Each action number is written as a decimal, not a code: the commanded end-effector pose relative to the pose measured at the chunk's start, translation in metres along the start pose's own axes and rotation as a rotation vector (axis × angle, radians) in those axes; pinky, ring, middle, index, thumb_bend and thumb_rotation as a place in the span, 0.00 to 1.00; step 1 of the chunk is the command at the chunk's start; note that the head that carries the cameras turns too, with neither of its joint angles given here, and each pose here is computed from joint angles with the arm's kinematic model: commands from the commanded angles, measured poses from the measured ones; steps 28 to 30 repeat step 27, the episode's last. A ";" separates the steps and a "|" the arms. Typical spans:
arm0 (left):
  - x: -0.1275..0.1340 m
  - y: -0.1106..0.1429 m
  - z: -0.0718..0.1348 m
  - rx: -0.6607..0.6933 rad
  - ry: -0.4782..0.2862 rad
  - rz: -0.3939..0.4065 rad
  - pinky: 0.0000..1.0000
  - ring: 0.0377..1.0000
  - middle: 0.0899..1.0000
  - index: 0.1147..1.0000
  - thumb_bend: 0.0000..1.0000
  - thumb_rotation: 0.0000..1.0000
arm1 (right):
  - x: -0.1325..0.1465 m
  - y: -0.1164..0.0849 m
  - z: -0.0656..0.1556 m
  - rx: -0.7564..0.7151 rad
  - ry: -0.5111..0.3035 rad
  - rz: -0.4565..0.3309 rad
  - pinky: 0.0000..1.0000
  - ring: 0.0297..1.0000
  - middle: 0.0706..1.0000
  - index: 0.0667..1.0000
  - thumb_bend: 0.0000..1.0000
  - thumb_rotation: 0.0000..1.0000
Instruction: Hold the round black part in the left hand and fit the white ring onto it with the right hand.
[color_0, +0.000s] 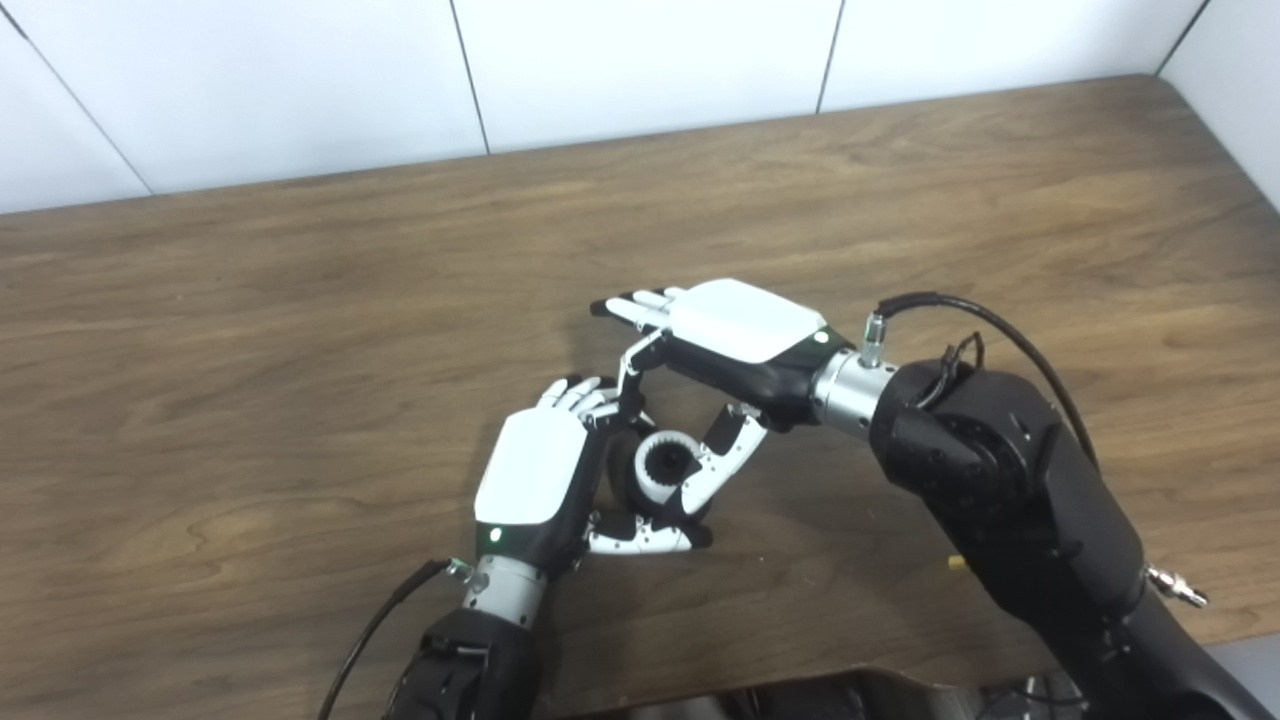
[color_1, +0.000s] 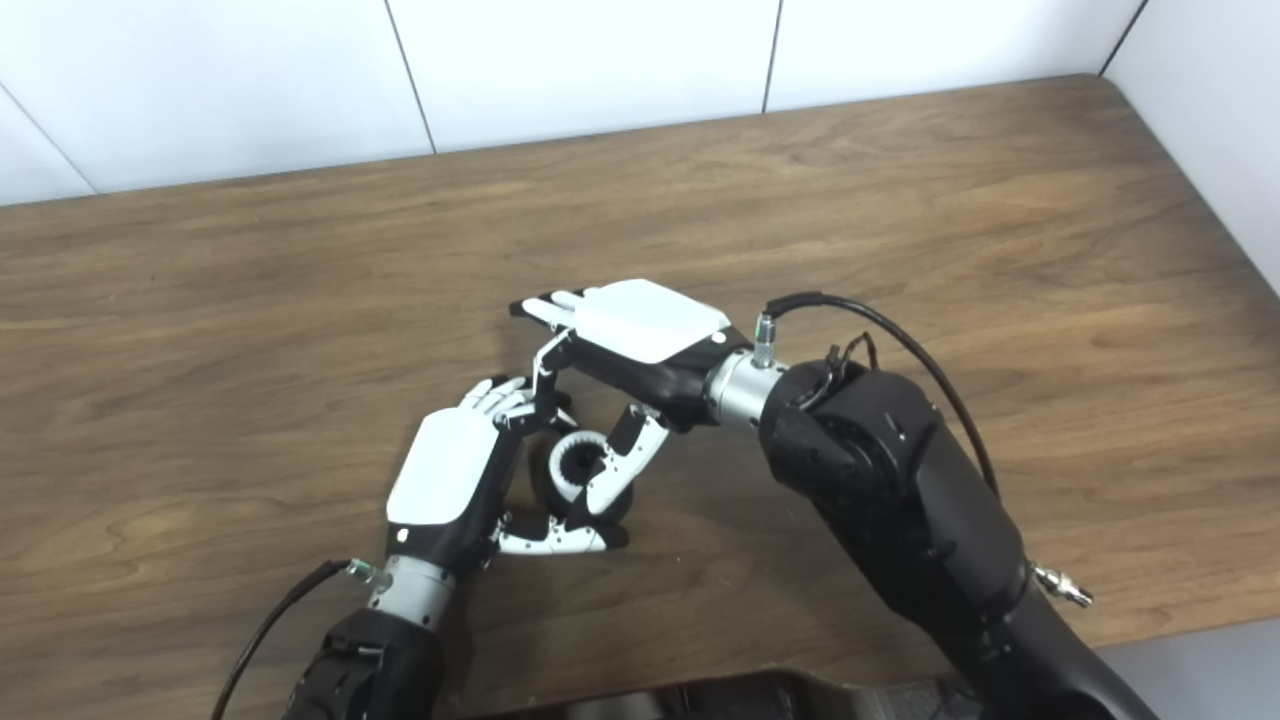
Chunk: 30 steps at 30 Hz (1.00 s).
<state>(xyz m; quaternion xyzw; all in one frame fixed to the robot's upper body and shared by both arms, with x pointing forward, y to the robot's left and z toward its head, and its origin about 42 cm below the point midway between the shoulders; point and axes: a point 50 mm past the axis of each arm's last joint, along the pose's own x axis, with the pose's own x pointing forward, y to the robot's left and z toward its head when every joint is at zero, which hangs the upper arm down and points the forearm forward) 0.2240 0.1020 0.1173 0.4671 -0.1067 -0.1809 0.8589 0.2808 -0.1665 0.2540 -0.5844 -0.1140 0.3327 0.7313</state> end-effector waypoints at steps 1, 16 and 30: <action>-0.005 -0.018 -0.002 -0.003 0.025 -0.121 0.92 0.84 0.74 0.42 0.52 0.05 | -0.004 -0.020 0.005 -0.041 -0.019 -0.077 1.00 1.00 1.00 0.89 1.00 0.42; -0.006 -0.019 -0.004 -0.015 0.030 -0.115 0.92 0.84 0.74 0.42 0.52 0.05 | -0.018 -0.050 -0.001 0.009 0.019 -0.124 1.00 1.00 0.97 0.86 0.86 0.74; -0.008 -0.018 -0.008 -0.019 0.032 -0.113 0.91 0.83 0.72 0.42 0.52 0.05 | -0.021 -0.049 -0.010 0.024 0.062 -0.124 1.00 1.00 0.96 0.86 0.77 0.86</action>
